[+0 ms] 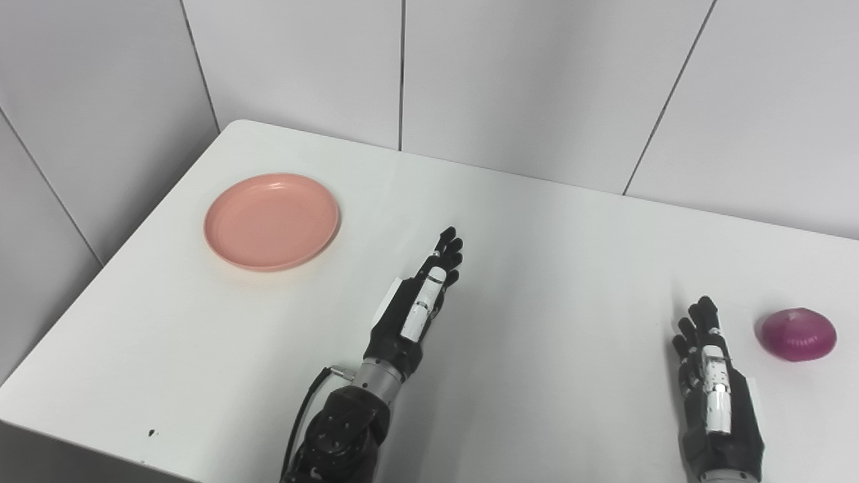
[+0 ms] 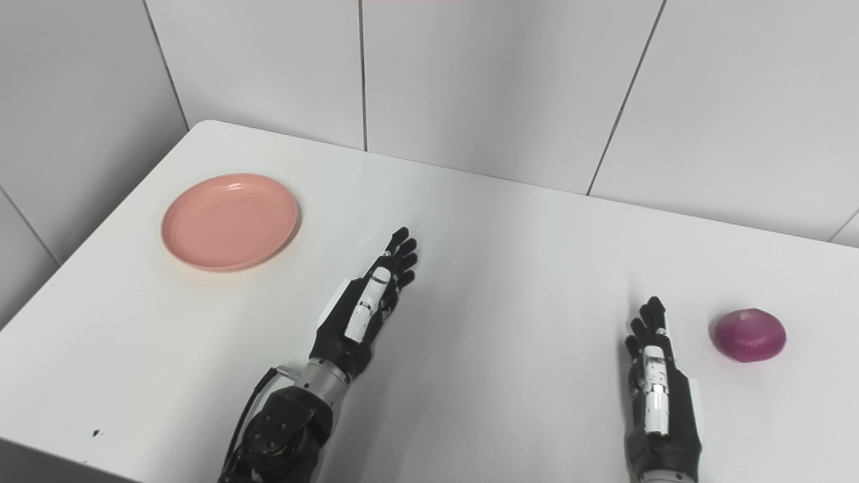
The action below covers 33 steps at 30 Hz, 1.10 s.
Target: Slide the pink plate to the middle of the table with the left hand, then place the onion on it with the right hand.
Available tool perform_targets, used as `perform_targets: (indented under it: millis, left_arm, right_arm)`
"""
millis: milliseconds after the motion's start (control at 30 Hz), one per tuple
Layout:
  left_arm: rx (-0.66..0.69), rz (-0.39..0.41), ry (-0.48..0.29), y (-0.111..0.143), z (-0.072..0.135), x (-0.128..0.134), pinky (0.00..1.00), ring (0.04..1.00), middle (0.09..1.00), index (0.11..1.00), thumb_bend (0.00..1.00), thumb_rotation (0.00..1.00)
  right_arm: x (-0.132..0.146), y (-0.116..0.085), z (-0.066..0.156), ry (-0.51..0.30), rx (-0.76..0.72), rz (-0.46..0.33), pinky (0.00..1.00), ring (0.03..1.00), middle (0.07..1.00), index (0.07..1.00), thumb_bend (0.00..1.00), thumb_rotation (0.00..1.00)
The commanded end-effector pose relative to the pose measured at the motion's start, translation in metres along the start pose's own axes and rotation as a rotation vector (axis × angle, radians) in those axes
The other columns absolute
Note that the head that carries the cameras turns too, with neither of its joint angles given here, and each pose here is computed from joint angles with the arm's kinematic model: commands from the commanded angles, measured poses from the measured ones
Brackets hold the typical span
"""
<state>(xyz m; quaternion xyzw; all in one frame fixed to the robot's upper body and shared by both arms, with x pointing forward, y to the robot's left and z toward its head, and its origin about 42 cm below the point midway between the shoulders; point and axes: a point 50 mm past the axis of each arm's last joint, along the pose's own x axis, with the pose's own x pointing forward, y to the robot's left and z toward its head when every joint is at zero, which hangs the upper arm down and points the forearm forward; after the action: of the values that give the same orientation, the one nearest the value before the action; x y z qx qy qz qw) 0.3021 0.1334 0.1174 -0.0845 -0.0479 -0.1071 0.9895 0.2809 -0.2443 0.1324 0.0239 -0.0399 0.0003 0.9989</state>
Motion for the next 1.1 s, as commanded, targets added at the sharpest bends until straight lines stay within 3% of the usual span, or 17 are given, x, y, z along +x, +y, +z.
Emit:
perform_targets:
  millis: [0, 200, 400, 767, 1067]
  left_arm:
    - [-0.018, 0.005, 0.034, -0.0051, -0.0191, -0.0091, 1.00, 0.992, 0.995, 0.983, 0.42, 1.00]
    - [-0.020, 0.003, 0.021, -0.0087, -0.0224, -0.0071, 1.00, 0.987, 0.993, 0.978, 0.47, 1.00]
    - [-0.023, 0.009, 0.024, -0.0106, -0.0240, -0.0068, 1.00, 0.994, 1.000, 0.984, 0.45, 1.00]
    - [-0.015, 0.009, 0.017, -0.0093, -0.0243, -0.0064, 1.00, 0.995, 1.000, 0.987, 0.47, 1.00]
    - [0.004, 0.021, 0.006, -0.0064, -0.0191, -0.0046, 1.00, 1.000, 1.000, 0.988, 0.43, 1.00]
  right_arm:
    - [0.0024, -0.0017, 0.0069, -0.013, 0.008, -0.002, 1.00, 1.000, 1.000, 1.000, 0.14, 1.00]
    - [0.0034, -0.0027, 0.0050, 0.007, 0.026, -0.014, 1.00, 1.000, 1.000, 1.000, 0.25, 1.00]
    - [0.0040, -0.0041, 0.0038, 0.002, 0.017, -0.009, 1.00, 1.000, 1.000, 1.000, 0.38, 0.97]
    - [0.0032, -0.0035, 0.0045, 0.011, 0.014, -0.006, 1.00, 1.000, 1.000, 1.000, 0.43, 0.96]
    - [0.0037, -0.0038, 0.0039, 0.017, 0.014, -0.005, 1.00, 1.000, 1.000, 0.995, 0.48, 0.95]
